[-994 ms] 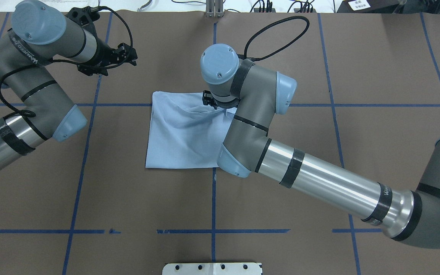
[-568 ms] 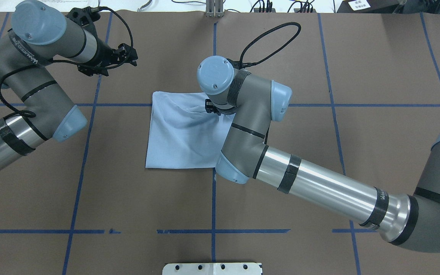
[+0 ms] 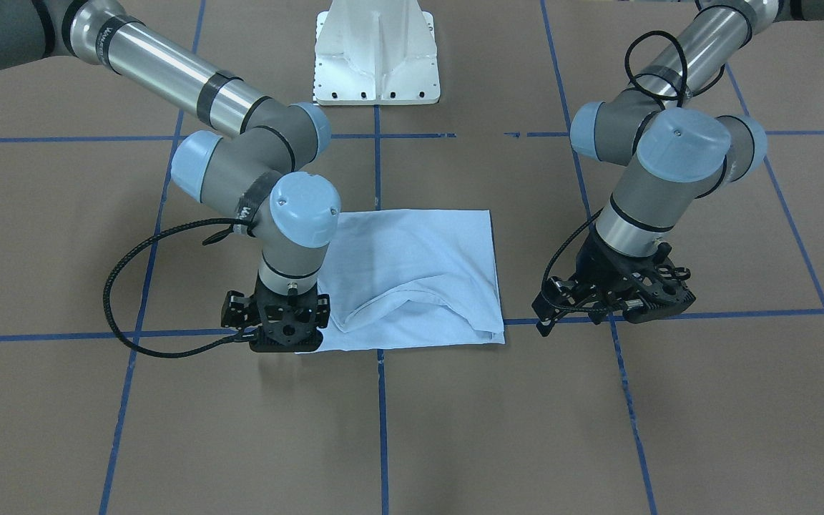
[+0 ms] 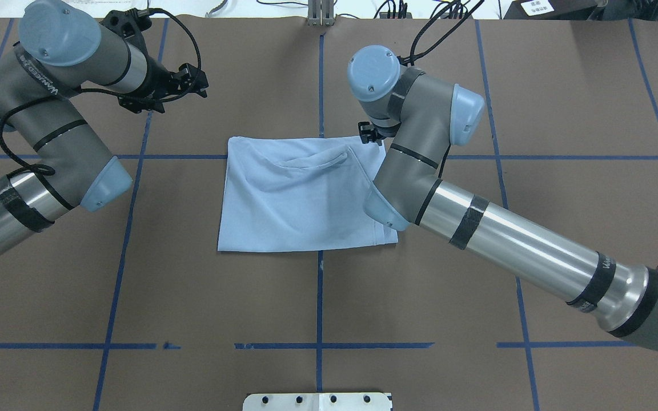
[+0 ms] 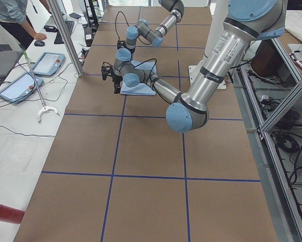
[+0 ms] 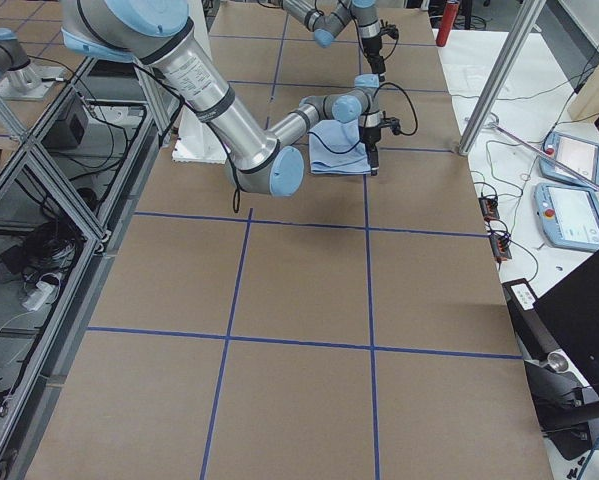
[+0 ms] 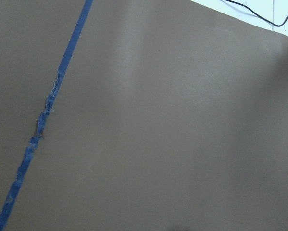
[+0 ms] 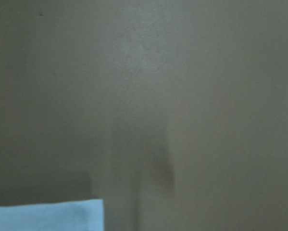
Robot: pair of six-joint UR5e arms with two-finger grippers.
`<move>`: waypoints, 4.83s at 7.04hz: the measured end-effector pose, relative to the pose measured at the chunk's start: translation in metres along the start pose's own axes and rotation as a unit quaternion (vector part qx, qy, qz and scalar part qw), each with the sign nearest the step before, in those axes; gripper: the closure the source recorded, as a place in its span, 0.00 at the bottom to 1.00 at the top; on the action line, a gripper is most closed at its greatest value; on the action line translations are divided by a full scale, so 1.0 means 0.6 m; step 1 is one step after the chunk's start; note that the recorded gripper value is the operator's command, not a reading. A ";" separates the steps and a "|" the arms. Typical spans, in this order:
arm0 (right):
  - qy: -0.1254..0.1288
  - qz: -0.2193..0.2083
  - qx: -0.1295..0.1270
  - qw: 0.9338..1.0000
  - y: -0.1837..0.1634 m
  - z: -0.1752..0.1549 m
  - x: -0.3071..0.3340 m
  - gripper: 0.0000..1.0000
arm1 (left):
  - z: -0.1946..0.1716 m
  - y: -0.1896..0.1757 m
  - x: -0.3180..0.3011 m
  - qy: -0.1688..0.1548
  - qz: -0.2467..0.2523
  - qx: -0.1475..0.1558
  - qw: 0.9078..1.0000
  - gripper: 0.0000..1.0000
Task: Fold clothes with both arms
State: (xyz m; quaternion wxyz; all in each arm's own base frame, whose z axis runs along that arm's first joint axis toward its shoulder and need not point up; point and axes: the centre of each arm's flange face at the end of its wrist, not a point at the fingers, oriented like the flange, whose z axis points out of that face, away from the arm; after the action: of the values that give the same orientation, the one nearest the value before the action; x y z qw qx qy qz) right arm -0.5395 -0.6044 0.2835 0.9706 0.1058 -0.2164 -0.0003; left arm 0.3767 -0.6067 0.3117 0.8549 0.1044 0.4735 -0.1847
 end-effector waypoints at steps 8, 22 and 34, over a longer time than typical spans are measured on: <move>-0.141 -0.103 -0.044 0.984 -0.127 -0.023 0.748 0.00 | -0.202 -0.182 -0.482 -0.073 0.227 0.004 0.971 0.00; -0.201 0.017 -0.082 0.976 0.214 0.014 1.167 0.00 | -0.411 -0.063 -0.849 -0.123 0.185 -0.122 0.967 0.00; -0.196 0.037 -0.073 0.977 0.286 0.057 1.187 0.00 | -0.411 -0.058 -0.851 -0.120 0.187 -0.122 0.967 0.00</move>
State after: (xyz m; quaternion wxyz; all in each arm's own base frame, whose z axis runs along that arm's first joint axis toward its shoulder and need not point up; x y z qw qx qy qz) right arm 0.0835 -0.4768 0.6482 0.9139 0.0241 -0.4052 -0.0008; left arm -0.0746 -0.4402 0.6139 0.9310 0.0632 0.3585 0.0264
